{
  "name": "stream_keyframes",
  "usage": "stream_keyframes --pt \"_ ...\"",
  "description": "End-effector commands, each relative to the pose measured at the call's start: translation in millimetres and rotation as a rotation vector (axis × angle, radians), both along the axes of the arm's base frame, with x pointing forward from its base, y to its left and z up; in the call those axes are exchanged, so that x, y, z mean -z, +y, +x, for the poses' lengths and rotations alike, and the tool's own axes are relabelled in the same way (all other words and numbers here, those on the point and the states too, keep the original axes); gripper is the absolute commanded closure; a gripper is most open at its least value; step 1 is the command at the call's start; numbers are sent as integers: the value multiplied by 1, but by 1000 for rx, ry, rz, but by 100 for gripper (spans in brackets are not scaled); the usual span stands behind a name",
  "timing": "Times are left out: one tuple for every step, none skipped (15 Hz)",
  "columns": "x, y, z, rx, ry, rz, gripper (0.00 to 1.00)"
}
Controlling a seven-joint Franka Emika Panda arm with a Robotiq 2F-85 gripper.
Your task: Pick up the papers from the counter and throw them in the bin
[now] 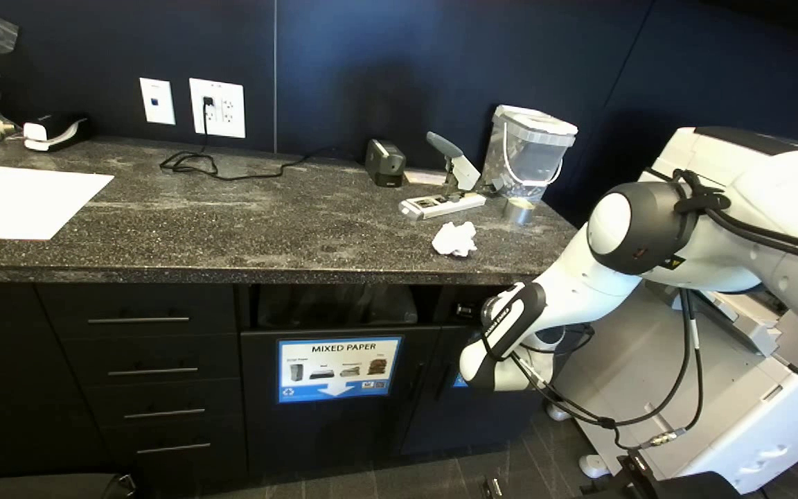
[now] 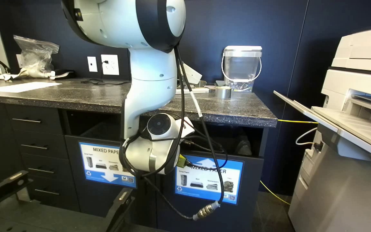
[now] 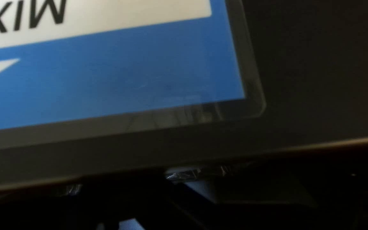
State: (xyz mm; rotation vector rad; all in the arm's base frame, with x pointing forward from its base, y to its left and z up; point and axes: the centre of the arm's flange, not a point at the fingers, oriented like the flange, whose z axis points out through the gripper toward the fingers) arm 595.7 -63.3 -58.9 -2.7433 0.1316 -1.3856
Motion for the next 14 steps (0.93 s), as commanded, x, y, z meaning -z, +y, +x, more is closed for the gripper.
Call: stream_keyframes --pt "-1 -3 5 3 -59 0 0" --pt "-3 -3 6 -2 -71 -4 0" --pt "-4 -4 7 -2 -75 1 0" --pt "-5 -4 7 -1 -82 -1 0" --pt "-69 -18 -33 24 -97 -29 0" --pt "-76 -21 -35 2 -105 -7 0" --pt "-87 -25 -40 -4 -96 -14 0" --pt "-98 -32 -45 2 -73 -25 0" --pt "-110 -38 -49 -2 -34 -40 0" --pt "-117 -45 -56 0 12 -48 0" --pt "-127 -52 -61 -5 53 -49 0" --pt "-137 -57 -64 -31 121 -37 0" --pt "-147 -61 -67 -49 165 -30 0" --pt "-157 -63 -69 -76 212 -22 0"
